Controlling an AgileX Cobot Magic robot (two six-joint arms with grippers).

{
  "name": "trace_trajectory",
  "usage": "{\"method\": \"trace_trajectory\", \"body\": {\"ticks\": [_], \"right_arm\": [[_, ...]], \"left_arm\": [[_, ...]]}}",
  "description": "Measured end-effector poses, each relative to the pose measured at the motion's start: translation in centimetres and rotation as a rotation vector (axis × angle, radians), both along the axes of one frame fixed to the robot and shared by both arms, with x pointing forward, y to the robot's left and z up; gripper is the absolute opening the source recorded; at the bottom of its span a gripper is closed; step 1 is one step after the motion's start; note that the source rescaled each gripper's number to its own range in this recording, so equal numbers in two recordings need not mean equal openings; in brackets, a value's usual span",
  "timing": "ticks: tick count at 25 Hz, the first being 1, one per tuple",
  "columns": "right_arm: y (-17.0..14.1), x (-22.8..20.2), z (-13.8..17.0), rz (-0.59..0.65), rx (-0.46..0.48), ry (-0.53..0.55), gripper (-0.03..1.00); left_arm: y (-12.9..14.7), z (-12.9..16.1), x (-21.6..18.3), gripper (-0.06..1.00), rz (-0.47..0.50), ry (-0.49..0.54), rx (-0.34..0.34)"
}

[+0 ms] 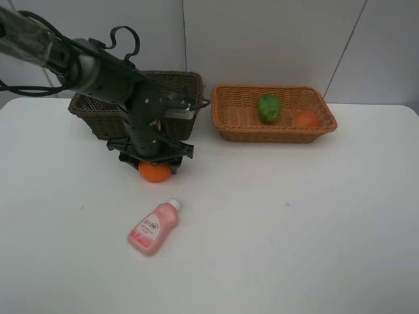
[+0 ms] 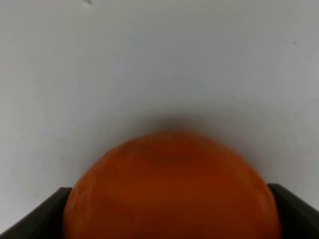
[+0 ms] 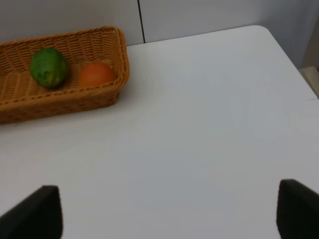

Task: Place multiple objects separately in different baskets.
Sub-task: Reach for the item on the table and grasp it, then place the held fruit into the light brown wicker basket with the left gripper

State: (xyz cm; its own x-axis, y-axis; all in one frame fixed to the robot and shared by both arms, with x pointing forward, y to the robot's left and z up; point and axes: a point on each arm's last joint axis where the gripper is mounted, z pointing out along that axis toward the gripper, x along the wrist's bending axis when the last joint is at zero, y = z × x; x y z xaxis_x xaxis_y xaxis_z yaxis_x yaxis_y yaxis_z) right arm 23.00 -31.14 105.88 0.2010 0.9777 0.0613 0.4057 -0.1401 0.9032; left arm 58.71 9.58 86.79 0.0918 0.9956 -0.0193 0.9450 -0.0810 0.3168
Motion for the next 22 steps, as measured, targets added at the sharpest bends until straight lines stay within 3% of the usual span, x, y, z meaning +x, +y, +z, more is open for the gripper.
{"method": "trace_trajectory", "body": {"ticks": [16,19,22], "right_arm": [[0.0,0.0,0.0,0.000,0.000,0.000,0.87],[0.0,0.0,0.0,0.000,0.000,0.000,0.87],[0.0,0.0,0.0,0.000,0.000,0.000,0.87]], "left_arm": [[0.1,0.2,-0.2,0.91,0.011,0.016,0.009],[0.2,1.6,-0.4,0.90,0.015,0.041,0.042],[-0.8,4.7,-0.6,0.90,-0.062,0.011,0.059]]}}
